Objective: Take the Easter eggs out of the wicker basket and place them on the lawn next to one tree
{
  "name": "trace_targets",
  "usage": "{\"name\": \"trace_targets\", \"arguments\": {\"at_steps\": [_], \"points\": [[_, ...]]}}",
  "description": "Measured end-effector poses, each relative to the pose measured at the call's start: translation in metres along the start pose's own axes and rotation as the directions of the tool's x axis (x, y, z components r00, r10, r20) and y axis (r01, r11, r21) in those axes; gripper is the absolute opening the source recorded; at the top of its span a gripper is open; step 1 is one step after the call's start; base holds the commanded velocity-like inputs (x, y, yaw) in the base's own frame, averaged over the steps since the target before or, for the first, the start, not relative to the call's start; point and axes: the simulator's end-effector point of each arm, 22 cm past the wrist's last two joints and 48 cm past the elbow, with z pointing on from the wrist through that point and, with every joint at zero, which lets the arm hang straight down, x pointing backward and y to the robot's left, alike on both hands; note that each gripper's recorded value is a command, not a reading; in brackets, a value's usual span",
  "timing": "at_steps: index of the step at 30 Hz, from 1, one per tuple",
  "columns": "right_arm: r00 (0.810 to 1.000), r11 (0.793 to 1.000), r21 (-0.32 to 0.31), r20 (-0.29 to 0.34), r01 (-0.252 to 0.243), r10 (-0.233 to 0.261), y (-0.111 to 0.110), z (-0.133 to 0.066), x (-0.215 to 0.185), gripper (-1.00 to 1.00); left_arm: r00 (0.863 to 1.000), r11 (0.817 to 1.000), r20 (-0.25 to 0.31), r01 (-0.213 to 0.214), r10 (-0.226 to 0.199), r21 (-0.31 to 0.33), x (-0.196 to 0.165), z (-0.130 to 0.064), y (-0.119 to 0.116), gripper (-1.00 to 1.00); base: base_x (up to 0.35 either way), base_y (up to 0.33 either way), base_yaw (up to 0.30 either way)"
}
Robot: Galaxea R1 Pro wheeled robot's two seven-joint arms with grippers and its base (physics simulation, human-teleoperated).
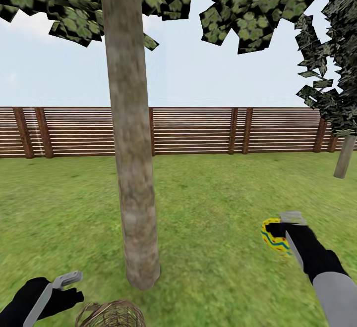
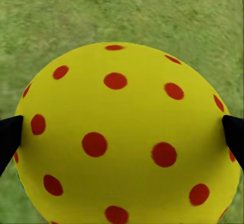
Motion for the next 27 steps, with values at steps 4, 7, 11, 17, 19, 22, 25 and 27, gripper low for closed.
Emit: {"name": "trace_targets", "arguments": {"at_steps": [4,7,11,17,19,22,25,27], "points": [[0.999,0.999,-0.034,0.016,-0.027,0.028,0.020,0.004,-0.033,-1.00,1.000,1.000,-0.001,0.001,-0.001,0.001,0.001,0.000,0.000,1.00,0.000,0.000,0.000],[0.999,0.998,-0.052,0.029,-0.024,0.025,0.032,0.005,-0.036,-1.00,1.000,1.000,-0.002,0.001,-0.001,-0.001,0.001,0.000,0.000,1.00,0.000,0.000,0.000],[0.997,0.999,-0.048,0.067,-0.020,0.023,0.029,0.005,-0.044,-1.00,1.000,1.000,-0.003,0.000,0.000,-0.001,0.001,0.001,0.000,1.00,0.000,0.000,0.000],[0.994,0.999,-0.052,0.111,-0.014,0.019,0.033,0.007,-0.051,-1.00,1.000,1.000,-0.005,-0.002,0.002,0.000,0.002,0.002,-0.001,1.00,0.000,0.000,0.000],[0.993,0.999,-0.052,0.113,-0.012,0.018,0.035,0.008,-0.049,-1.00,1.000,1.000,-0.004,-0.002,0.002,0.001,0.003,0.005,-0.001,1.00,0.000,0.000,0.000],[0.993,0.999,-0.050,0.118,-0.010,0.016,0.035,0.010,-0.047,-1.00,1.000,1.000,-0.004,-0.001,0.001,0.001,0.005,0.009,-0.001,1.00,0.000,0.000,0.000],[0.992,0.999,-0.048,0.122,-0.008,0.014,0.036,0.012,-0.045,-1.00,1.000,1.000,-0.004,-0.001,0.001,0.001,0.007,0.013,0.000,1.00,0.000,0.000,0.000],[0.992,0.999,-0.048,0.124,-0.007,0.013,0.036,0.014,-0.043,-1.00,1.000,1.000,-0.004,-0.001,0.001,0.001,0.008,0.016,0.000,1.00,0.000,0.000,0.000]]}}
